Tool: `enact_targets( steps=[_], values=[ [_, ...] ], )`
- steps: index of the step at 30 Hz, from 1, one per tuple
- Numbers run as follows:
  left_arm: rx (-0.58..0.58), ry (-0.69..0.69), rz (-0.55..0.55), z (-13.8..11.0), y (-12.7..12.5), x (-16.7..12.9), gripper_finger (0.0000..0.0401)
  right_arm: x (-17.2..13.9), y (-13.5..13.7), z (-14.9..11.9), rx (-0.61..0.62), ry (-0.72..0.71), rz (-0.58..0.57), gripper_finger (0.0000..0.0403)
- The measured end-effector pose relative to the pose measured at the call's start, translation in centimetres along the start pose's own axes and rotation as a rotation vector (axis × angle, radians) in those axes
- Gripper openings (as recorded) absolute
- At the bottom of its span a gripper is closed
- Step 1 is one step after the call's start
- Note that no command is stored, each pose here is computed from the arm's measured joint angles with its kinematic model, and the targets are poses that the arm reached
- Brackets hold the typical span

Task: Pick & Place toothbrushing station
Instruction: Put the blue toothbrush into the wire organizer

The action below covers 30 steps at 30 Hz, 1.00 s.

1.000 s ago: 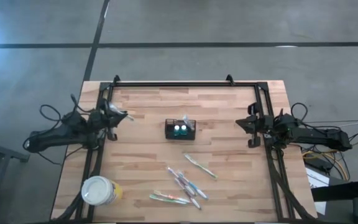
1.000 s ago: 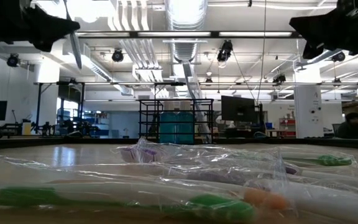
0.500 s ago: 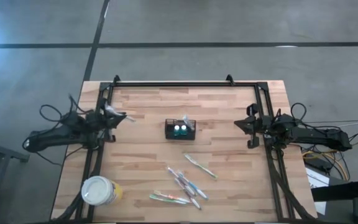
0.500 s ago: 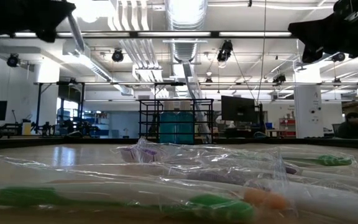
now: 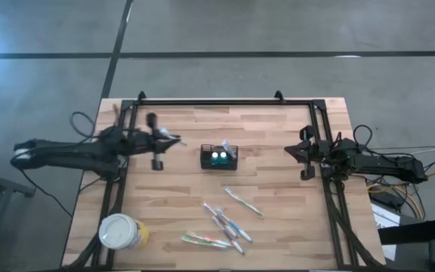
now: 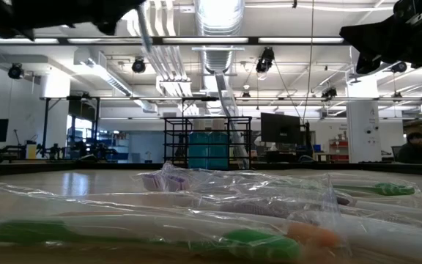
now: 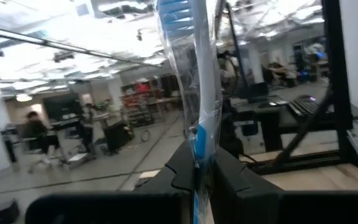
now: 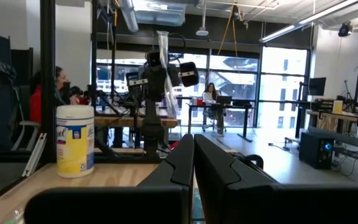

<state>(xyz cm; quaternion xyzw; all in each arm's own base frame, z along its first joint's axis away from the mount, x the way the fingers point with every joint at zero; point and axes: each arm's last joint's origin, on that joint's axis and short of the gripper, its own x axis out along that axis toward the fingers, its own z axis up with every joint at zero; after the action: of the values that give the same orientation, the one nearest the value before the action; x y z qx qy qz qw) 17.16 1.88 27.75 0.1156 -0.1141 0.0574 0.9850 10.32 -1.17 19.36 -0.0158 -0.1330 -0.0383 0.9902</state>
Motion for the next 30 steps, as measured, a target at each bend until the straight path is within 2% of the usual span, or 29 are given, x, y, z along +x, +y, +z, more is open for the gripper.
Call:
enact_targets(
  steps=[5,9,12,15,24,30],
  values=[
    [-0.001,0.075,-0.007,-1.5,0.8,3.1,0.0022,0.0,0.0,-0.2,0.002,0.023,0.0,0.0008],
    [-0.091,0.137,-0.001,-3.6,2.1,4.6,0.0022,0.0,0.0,-0.3,0.003,0.03,0.001,0.0008],
    [-0.13,0.115,0.015,-4.3,2.9,5.2,0.0022,0.1,0.0,-0.4,0.001,0.037,0.001,0.0008],
    [-0.157,0.153,0.027,-5.7,3.2,5.6,0.0022,0.1,0.0,-0.4,-0.005,0.037,0.001,0.0008],
    [-0.179,0.176,-0.007,-8.4,2.9,6.4,0.0022,0.1,0.0,-0.4,-0.009,0.038,0.001,0.0008],
    [-0.184,0.19,-0.028,-9.2,2.7,6.7,0.0021,0.1,0.0,-0.4,-0.002,0.038,0.0,0.0008]
  ],
)
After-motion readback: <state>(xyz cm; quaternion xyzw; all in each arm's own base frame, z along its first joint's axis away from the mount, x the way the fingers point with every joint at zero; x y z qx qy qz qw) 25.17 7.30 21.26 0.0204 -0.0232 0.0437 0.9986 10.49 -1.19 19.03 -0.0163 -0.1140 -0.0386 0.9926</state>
